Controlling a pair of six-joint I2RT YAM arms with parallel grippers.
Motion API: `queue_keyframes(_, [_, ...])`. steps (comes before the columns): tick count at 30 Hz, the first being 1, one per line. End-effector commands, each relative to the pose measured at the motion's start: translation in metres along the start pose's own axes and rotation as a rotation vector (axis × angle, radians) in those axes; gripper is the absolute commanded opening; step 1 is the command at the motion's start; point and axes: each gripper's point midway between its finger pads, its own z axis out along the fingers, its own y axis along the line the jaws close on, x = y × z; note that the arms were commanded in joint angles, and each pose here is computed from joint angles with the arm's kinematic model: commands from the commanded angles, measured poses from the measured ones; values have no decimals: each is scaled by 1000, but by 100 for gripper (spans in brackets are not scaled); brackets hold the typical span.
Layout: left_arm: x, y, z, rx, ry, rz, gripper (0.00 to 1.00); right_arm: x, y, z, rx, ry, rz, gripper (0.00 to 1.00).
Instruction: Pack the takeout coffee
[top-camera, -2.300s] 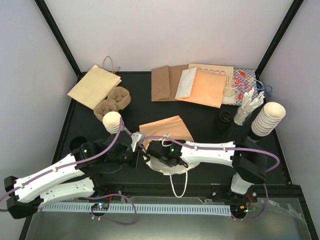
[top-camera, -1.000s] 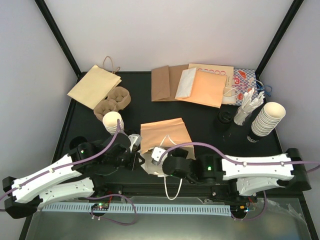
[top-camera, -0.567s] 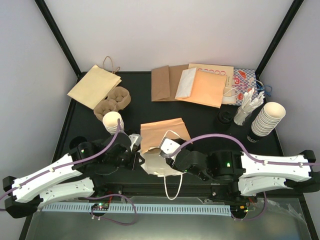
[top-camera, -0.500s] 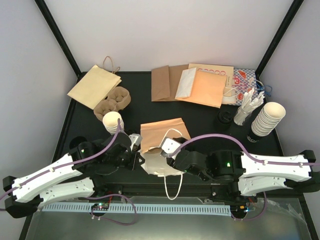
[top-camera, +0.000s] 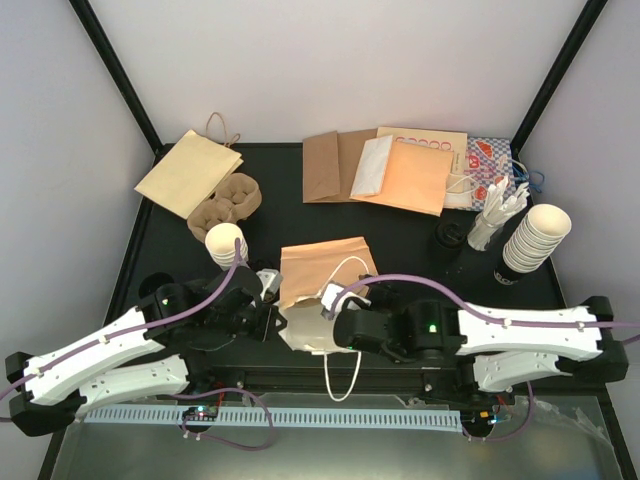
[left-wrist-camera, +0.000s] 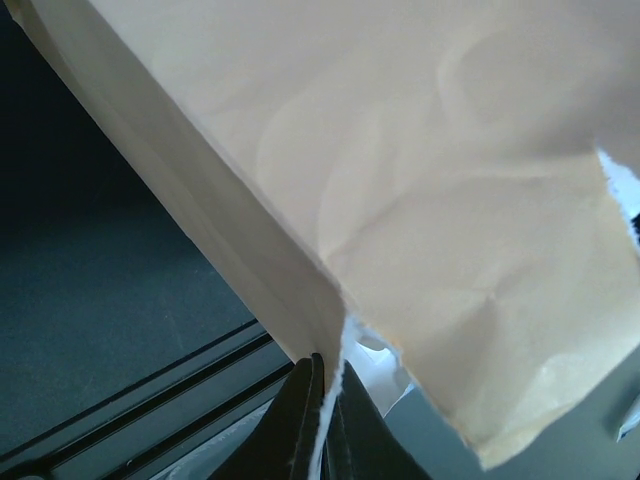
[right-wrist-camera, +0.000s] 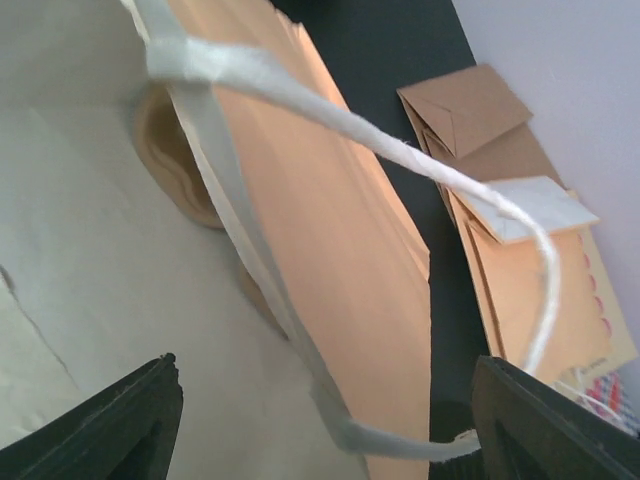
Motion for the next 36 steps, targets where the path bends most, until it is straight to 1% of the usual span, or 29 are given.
queue_keyframes(1, [-5,-4,-12,-1,-26,12,2,2,-20,7,127,57,-55,80])
queue_keyframes(3, [-5,-3,-12,-6,-25,13,2,-2,-26,9,162,63,-54,75])
queue_keyframes(5, [-6,-2,-13,-9,-29,15,2,-4,-27,8,168,62,-65,64])
queue_keyframes(8, [-7,-2,-12,-19,-32,19,2,-5,-24,9,150,69,-83,41])
queue_keyframes(10, [-9,-2,-12,-24,-37,24,2,-4,-23,9,139,77,-84,30])
queue_keyframes(15, [-23,-7,-14,-30,-90,54,2,0,-26,5,144,99,-61,13])
queue_keyframes(18, [-31,-9,-14,-37,-117,74,2,4,-31,2,166,115,-39,9])
queue_keyframes(24, [-45,-18,-7,-59,-110,127,2,11,-37,-2,193,148,5,5])
queue_keyframes(32, [-70,-22,0,-92,-151,157,2,9,-33,5,211,167,36,5])
queue_keyframes(34, [-77,-22,-2,-97,-174,155,6,10,-34,7,230,176,41,5])
queue_keyframes(36, [-81,-22,-5,-100,-190,152,14,10,-35,9,244,187,48,5])
